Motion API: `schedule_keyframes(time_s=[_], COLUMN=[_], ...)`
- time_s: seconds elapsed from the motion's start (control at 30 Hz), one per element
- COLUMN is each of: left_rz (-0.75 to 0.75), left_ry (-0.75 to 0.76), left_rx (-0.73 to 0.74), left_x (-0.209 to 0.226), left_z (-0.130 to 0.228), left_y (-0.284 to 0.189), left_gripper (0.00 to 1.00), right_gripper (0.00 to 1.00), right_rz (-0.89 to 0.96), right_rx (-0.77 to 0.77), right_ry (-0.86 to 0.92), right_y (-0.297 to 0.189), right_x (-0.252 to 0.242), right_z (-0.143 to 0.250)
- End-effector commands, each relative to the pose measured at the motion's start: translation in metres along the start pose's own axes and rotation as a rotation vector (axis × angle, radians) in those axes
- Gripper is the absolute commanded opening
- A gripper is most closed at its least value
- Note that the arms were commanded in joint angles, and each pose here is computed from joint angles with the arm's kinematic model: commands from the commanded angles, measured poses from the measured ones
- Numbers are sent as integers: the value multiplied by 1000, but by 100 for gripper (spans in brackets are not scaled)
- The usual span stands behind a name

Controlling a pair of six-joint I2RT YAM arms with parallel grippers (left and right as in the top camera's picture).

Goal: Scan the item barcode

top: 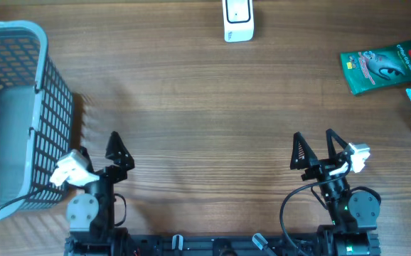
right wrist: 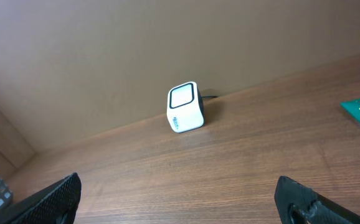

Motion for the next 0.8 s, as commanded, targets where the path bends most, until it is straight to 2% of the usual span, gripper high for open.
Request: schedule_keyframes(time_s=[0.0, 0.13, 0.53, 0.77], left_rz=[24, 50, 114, 124], left_ry=[49, 48, 229, 262], left_rx=[1, -21, -4, -2], left_x=[3, 1, -4, -5], left_z=[20, 21, 25, 25], left_y=[10, 12, 12, 12], left_gripper=[100, 100, 100, 100], right_gripper=[100, 100, 100, 100], right_rz=[7, 7, 7, 7], right_rx=[-20, -20, -20, -20], right_ry=[4, 4, 5, 4], right_y=[-1, -1, -1, -1], right_x=[0, 0, 0, 0], right_z=[-2, -2, -2, -2])
Point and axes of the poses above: each gripper's point midway between its finger pads, its own y axis out along the fingers, its own x axis along the line the jaws close on, z = x × y, the point moved 9 cm from there along -y, back along the fingers, and after that the axes turned 13 degrees about y, right-handed, at the moved point
